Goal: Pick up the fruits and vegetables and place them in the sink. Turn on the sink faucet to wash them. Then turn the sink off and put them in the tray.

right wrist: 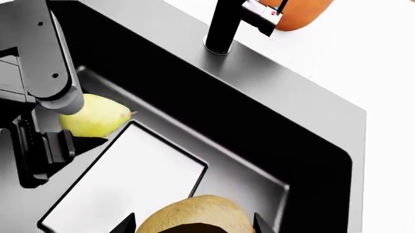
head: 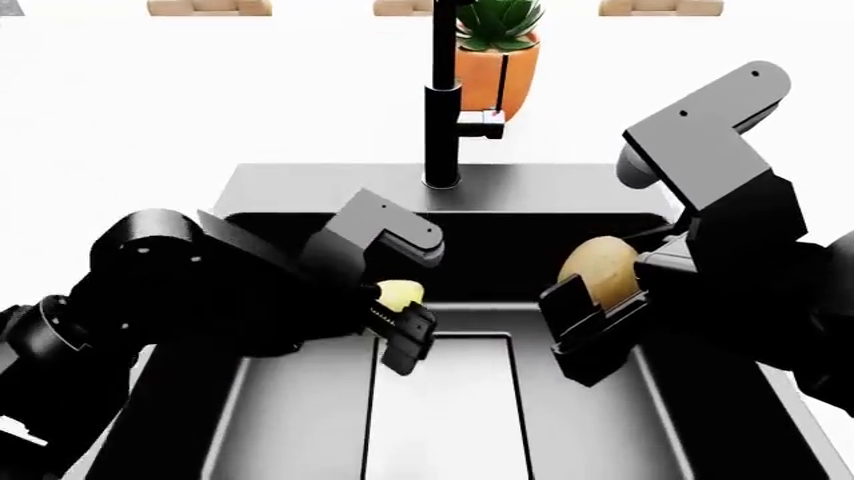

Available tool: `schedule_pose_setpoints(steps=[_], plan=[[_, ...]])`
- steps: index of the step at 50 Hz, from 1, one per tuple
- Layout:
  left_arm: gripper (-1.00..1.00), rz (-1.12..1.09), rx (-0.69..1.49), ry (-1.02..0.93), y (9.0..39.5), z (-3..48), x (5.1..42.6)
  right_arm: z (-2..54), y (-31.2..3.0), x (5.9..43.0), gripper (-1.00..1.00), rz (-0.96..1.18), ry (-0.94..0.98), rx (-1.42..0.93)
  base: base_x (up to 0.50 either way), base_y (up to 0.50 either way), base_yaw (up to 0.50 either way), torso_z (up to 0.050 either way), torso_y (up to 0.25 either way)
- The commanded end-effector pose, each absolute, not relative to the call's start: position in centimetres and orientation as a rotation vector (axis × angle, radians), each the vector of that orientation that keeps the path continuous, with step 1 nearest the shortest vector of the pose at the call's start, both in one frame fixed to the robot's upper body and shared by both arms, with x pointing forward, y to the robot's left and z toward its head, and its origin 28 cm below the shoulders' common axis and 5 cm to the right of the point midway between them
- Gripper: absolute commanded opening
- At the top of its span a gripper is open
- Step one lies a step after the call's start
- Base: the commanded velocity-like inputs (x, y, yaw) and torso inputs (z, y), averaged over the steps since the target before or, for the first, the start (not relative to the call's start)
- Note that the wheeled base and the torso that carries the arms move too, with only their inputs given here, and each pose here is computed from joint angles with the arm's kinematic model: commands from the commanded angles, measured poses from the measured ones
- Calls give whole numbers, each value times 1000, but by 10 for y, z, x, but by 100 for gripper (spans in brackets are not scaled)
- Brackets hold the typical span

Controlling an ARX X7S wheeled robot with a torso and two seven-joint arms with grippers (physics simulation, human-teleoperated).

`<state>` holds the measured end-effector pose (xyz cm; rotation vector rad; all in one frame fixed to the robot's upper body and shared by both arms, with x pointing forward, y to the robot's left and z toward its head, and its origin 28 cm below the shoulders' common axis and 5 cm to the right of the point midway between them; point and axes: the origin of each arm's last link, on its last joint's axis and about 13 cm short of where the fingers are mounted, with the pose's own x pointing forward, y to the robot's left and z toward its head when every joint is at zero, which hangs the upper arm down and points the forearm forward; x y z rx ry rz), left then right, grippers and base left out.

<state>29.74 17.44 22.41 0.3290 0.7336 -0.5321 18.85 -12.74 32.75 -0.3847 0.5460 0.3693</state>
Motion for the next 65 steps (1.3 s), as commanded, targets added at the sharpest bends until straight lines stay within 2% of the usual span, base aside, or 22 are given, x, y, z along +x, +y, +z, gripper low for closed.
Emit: schedule_pose_setpoints(steps=[1, 27, 46, 65], plan=[[-100, -533, 359, 768, 167, 203, 304, 325, -129, 189, -100, 369, 543, -401, 0, 0, 0, 0, -250], [-100, -605, 350, 760, 158, 192, 306, 325, -130, 188, -100, 371, 540, -400, -1, 0, 0, 4, -247], [-100, -604, 328, 734, 151, 173, 329, 323, -131, 190, -100, 375, 542, -399, 0, 0, 0, 0, -4], [-100, -616, 361, 773, 144, 149, 335, 321, -133, 191, -100, 374, 546, -395, 0, 0, 0, 0, 0]])
